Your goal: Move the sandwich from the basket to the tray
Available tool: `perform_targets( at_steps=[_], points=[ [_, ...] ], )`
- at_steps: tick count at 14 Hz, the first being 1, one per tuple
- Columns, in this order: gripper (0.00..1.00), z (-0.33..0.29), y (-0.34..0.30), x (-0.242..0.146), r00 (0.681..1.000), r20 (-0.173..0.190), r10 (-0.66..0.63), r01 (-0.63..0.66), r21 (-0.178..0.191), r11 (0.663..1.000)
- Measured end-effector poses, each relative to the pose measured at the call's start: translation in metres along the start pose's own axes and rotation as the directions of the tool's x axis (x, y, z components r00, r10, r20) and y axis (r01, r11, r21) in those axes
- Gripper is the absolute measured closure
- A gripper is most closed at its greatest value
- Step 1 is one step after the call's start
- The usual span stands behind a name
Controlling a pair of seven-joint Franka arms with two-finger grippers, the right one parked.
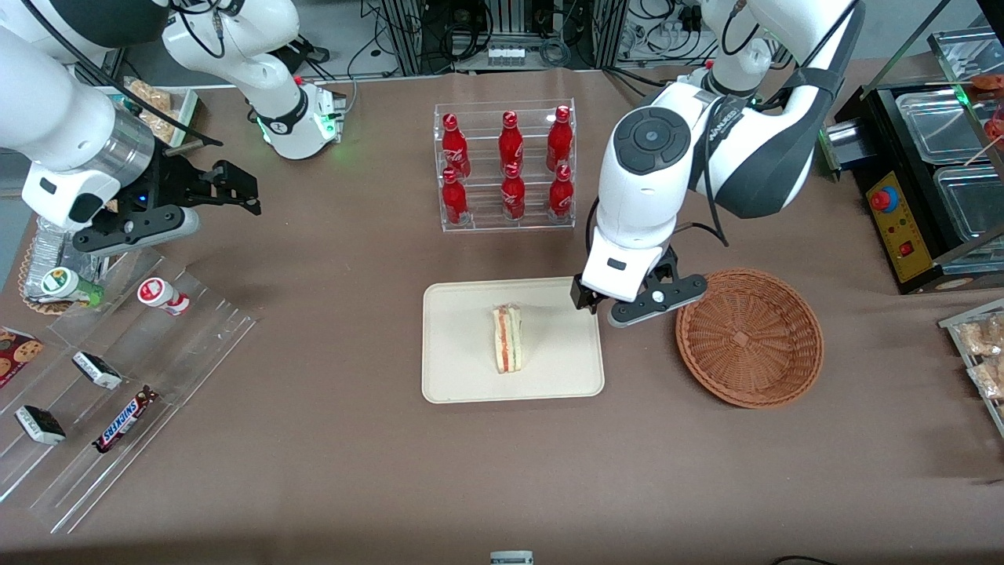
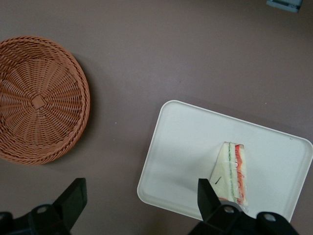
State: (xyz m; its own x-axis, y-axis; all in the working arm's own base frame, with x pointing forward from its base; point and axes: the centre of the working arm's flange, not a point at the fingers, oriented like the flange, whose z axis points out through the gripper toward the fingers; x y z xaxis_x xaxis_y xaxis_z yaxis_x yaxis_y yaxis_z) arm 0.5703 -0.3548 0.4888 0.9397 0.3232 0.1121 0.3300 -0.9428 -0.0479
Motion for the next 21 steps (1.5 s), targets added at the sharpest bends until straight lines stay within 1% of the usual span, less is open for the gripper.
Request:
perform_targets(
  at_steps=[3,6,7,9,11,12,14,15,17,18,19,21],
  points=[
    [0.00,-0.002,-0.030,0.032,0.997,-0.012,-0.070,0.070,0.015,0.997],
    [0.00,-0.014,-0.077,0.064,0.989,-0.015,-0.148,0.149,0.042,0.988],
    [0.00,-0.020,-0.092,0.069,0.987,-0.017,-0.157,0.158,0.039,0.987],
    [0.00,-0.031,-0.128,0.071,0.990,0.008,-0.139,0.139,0.017,0.990],
    [0.00,-0.045,-0.177,0.075,0.997,0.028,-0.074,0.074,-0.001,0.997],
    [0.00,-0.052,-0.202,0.077,0.999,0.037,-0.020,0.020,0.000,1.000],
    [0.00,-0.063,-0.242,0.081,0.993,0.080,0.092,-0.092,-0.003,0.996],
    [0.00,-0.068,-0.259,0.083,0.982,0.105,0.155,-0.155,-0.008,0.988],
    [0.00,-0.080,-0.293,0.089,0.947,0.157,0.280,-0.280,-0.019,0.960],
    [0.00,-0.087,-0.307,0.092,0.931,0.176,0.321,-0.321,-0.030,0.947],
    [0.00,-0.094,-0.320,0.094,0.919,0.188,0.345,-0.343,-0.047,0.938],
    [0.00,-0.106,-0.343,0.102,0.915,0.184,0.358,-0.347,-0.094,0.933]
  ],
)
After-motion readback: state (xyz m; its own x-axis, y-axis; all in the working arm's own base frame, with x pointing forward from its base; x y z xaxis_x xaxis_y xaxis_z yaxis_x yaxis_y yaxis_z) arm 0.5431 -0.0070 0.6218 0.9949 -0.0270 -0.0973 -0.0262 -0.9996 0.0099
